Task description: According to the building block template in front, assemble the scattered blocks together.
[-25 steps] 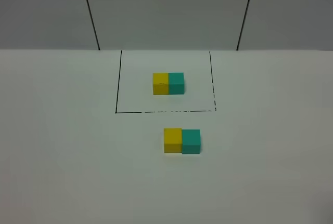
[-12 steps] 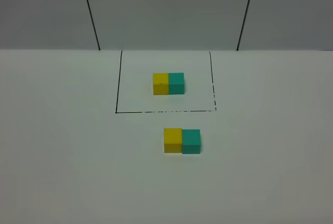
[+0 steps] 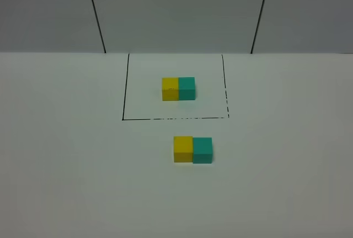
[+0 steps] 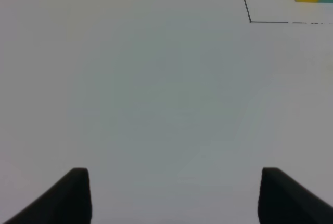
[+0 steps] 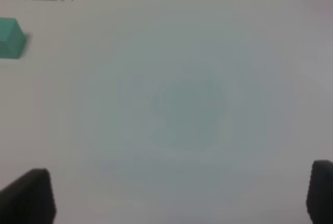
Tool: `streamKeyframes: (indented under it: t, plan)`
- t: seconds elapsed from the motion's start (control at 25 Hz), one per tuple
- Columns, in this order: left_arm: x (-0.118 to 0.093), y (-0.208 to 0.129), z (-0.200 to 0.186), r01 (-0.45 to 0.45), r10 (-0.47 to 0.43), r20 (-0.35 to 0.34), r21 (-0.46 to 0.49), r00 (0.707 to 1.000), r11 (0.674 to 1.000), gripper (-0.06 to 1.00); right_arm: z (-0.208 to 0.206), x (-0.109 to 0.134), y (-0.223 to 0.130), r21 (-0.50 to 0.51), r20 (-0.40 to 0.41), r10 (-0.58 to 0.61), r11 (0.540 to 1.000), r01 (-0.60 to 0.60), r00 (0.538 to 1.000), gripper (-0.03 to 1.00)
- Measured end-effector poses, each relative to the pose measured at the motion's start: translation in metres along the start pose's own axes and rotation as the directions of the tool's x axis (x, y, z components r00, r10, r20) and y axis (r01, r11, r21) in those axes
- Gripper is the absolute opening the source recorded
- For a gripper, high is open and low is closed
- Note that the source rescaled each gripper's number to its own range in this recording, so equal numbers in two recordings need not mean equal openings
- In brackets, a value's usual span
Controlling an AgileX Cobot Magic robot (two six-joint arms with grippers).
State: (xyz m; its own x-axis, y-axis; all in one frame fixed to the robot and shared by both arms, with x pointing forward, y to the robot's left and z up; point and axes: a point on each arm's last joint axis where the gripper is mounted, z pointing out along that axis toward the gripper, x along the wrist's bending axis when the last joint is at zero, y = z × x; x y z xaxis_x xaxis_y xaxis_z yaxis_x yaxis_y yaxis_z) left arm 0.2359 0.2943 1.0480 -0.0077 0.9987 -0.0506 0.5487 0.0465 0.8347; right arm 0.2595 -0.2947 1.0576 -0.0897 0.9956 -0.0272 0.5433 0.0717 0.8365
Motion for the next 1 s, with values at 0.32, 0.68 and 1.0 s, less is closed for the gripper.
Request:
streamKeyframes:
  t: [0.32, 0.68, 1.0]
  plan:
    - [0.0, 0.0, 0.0, 0.0, 0.0, 0.0, 0.0, 1.0, 1.0, 0.47, 0.003, -0.004, -0.005, 0.032, 0.041, 0.028, 0.999, -0.03, 0.999, 0.85]
    - [0.0, 0.0, 0.0, 0.0, 0.0, 0.0, 0.0, 1.0, 1.0, 0.47, -0.01, -0.003, -0.014, -0.06, 0.049, 0.037, 0.998, -0.034, 0.998, 0.7]
    - [0.0, 0.0, 0.0, 0.0, 0.0, 0.0, 0.0, 1.0, 1.0, 0.47, -0.01, -0.003, -0.014, -0.061, 0.051, 0.038, 0.998, -0.035, 0.998, 0.69]
